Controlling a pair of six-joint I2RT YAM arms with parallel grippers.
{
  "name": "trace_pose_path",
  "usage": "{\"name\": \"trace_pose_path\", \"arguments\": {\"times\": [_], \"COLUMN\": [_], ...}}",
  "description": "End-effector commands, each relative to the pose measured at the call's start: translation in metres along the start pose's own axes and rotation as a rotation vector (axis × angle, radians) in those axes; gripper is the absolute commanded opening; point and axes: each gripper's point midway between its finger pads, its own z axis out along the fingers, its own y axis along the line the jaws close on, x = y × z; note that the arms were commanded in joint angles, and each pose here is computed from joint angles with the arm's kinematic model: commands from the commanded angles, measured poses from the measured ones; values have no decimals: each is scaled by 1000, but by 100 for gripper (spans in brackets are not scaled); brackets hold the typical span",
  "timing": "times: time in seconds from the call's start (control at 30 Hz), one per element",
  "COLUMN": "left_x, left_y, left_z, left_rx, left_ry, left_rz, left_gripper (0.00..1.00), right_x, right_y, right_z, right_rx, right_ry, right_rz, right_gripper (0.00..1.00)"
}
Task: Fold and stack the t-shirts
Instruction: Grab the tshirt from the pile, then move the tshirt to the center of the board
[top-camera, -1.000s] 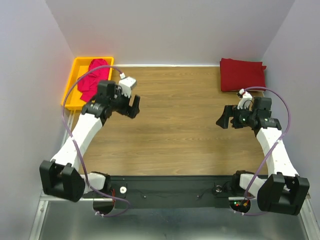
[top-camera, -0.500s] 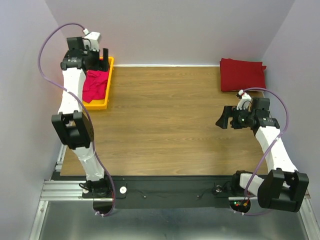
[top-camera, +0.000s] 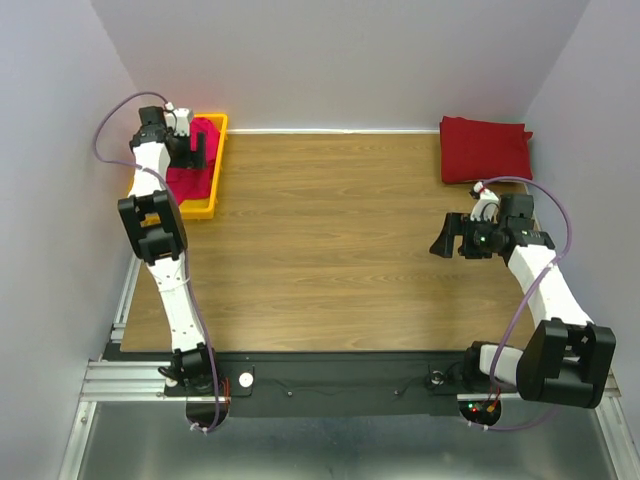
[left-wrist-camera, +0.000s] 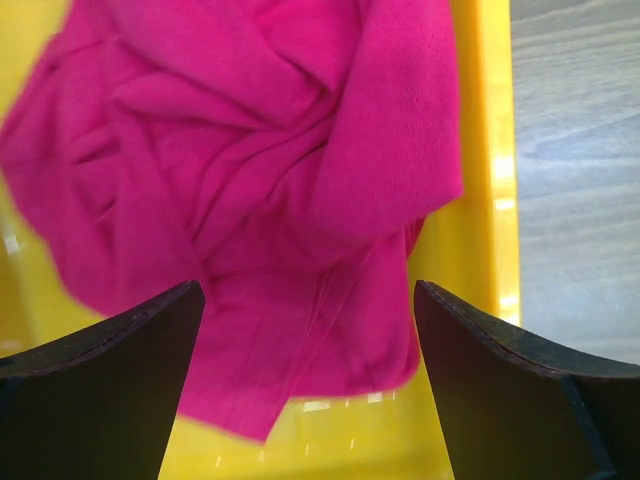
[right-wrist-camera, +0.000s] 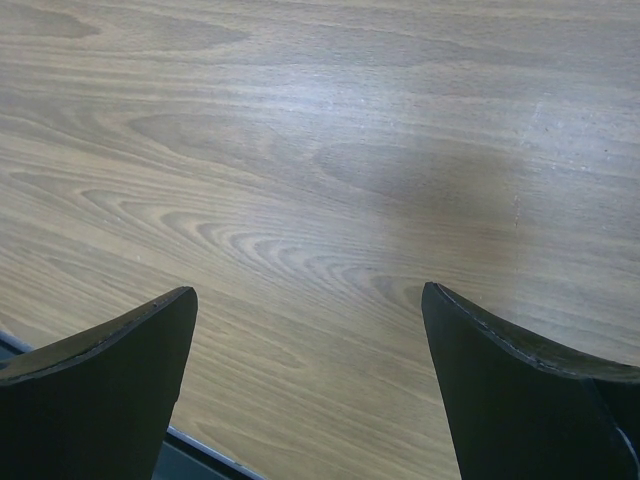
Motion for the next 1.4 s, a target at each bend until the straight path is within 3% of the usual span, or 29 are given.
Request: {"name": "trace_pose_path", "arguments": {"times": [0.0,0.2,0.3,0.33,0.4,0.43,0.5,0.57,0.7,0.8,0.97,1.0,1.23,1.27,1.3,1.33,1.37], "left_x": [-30,-12,-15,-17,-37,-48,-86,-115,-178,-193,-186,-181,-131,-123,-105,-98,-90], "left_y": [3,13,17,16,15,13,7,-1,-46,-98,-188,-234,-326,-330,-329,-323,-315], "left_z": [13,49,50,47,25,13,-30,-66,-171,-220,-275,-293,-343,-348,-328,-317,-303], "left_rx": [4,-16,-35,-36,-37,-34,-39,-29,14,59,195,286,664,696,709,667,625], "left_ry": [-114,-89,-98,-101,-142,-169,-262,-339,-537,-591,-622,-640,-608,-599,-533,-512,-481], "left_rz": [20,6,12,10,18,22,53,94,186,279,382,426,432,433,413,422,419], "left_gripper": [99,96,74,52,31,13,0,0,0,0,0,0,0,31,61,98,99], "right_x": [-12,-19,-19,-19,-20,-21,-22,-25,-31,-35,-42,-46,-59,-60,-60,-62,-63], "right_y": [-3,-5,-5,-4,-2,0,2,6,15,22,24,24,26,25,25,25,24], "right_z": [1,-2,-2,-2,-4,-5,-6,-9,-15,-20,-23,-24,-30,-31,-31,-32,-33], "right_rx": [16,42,42,37,30,22,15,0,-28,-50,-52,-50,-38,-35,-34,-27,-24], "right_ry": [-34,-38,-35,-35,-43,-46,-54,-67,-94,-113,-127,-133,-161,-162,-162,-164,-163], "right_rz": [-13,-10,-9,-10,-15,-17,-20,-29,-44,-57,-63,-64,-81,-83,-86,-96,-102], "right_gripper": [100,100,100,100,100,100,100,100,100,100,100,100,100,100,100,100,100]}}
